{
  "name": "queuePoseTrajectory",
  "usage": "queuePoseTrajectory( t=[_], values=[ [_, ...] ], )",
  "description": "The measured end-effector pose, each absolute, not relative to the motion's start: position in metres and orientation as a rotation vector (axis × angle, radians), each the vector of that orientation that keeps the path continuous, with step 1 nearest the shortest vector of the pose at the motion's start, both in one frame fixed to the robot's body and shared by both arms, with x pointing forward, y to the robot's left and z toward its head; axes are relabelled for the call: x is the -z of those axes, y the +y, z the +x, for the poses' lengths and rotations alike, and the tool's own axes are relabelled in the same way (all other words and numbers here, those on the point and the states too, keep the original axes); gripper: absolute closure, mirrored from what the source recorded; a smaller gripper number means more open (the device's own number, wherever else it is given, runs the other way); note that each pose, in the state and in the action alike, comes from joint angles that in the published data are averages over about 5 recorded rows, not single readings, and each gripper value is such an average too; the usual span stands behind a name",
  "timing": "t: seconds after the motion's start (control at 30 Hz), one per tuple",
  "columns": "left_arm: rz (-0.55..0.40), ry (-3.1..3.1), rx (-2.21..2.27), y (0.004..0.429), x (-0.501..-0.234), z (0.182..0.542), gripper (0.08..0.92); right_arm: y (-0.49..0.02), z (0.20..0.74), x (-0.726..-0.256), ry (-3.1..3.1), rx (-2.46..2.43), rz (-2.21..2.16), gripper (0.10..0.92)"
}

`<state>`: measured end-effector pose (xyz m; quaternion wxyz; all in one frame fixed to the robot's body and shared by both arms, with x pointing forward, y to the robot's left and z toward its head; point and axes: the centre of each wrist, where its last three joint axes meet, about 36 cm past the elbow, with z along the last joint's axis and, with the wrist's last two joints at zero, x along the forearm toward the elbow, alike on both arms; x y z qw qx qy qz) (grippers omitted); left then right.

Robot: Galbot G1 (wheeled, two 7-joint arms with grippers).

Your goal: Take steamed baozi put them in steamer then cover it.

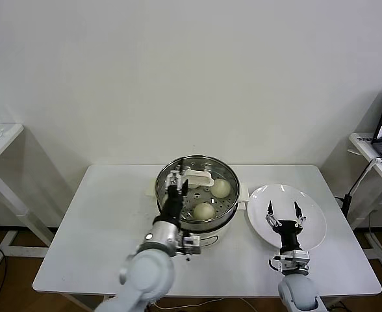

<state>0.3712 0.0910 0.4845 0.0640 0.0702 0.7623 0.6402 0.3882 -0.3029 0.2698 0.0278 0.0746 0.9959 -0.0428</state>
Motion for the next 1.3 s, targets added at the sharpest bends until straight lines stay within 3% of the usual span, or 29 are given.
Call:
queuePoseTrajectory(
  t=[0.3, 0.7, 1.3],
  values=[
    [0.111, 2.544, -1.531, 0.168, -0.485, 0.388, 0.177, -0.305, 0.379, -0.282, 3.088, 0.031, 0.198, 0.2],
    [0.069, 2.91, -0.874, 0.278, -0.439, 0.415, 0.177, -0.306, 0.363, -0.289, 3.1, -0.048, 0.212, 0.2],
    [0.098, 3.027, -0.534, 0.322, -0.382, 0.388, 0.177, -0.307, 0.346, -0.293, 3.144, -0.052, 0.196, 0.2]
  ],
)
